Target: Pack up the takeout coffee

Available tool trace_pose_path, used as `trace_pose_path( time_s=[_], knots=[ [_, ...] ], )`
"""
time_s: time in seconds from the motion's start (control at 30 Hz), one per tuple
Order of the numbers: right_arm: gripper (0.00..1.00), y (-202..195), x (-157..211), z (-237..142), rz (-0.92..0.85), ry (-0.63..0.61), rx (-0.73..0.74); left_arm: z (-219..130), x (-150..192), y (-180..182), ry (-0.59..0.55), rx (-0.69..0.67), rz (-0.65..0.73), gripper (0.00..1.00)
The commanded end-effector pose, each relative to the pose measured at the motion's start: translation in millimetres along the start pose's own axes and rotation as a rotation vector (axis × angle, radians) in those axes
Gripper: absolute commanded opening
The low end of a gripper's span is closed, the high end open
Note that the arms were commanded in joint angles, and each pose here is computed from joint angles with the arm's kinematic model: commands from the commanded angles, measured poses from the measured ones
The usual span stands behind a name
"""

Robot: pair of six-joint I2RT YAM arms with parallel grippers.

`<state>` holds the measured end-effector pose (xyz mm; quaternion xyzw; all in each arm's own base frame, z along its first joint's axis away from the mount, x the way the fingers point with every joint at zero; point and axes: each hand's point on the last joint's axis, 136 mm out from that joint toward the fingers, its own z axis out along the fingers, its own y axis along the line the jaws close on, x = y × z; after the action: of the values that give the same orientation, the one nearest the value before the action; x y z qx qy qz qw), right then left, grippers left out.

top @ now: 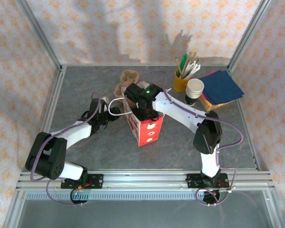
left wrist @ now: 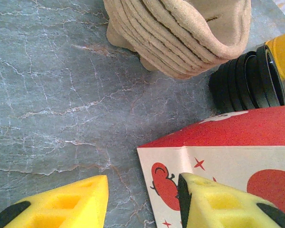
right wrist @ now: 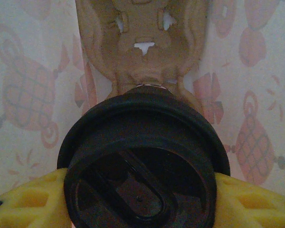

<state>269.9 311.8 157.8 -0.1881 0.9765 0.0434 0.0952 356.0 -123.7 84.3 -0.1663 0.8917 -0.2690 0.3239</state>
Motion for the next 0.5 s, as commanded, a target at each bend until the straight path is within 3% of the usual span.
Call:
trace_pose_path(
  time_s=[0.0,0.47],
  knots=[
    [0.39,-5.5,14.7,24.8,-0.016,0.096,0.029,-3.8,-3.2,-3.4,-0.029,0.003,0.031,0.45],
    [0.39,-3.6,15.4,33.3,-0.025,0.124,0.033,-3.2,-4.9,-4.8,-0.032,0.005,0.035,0.45]
  ],
)
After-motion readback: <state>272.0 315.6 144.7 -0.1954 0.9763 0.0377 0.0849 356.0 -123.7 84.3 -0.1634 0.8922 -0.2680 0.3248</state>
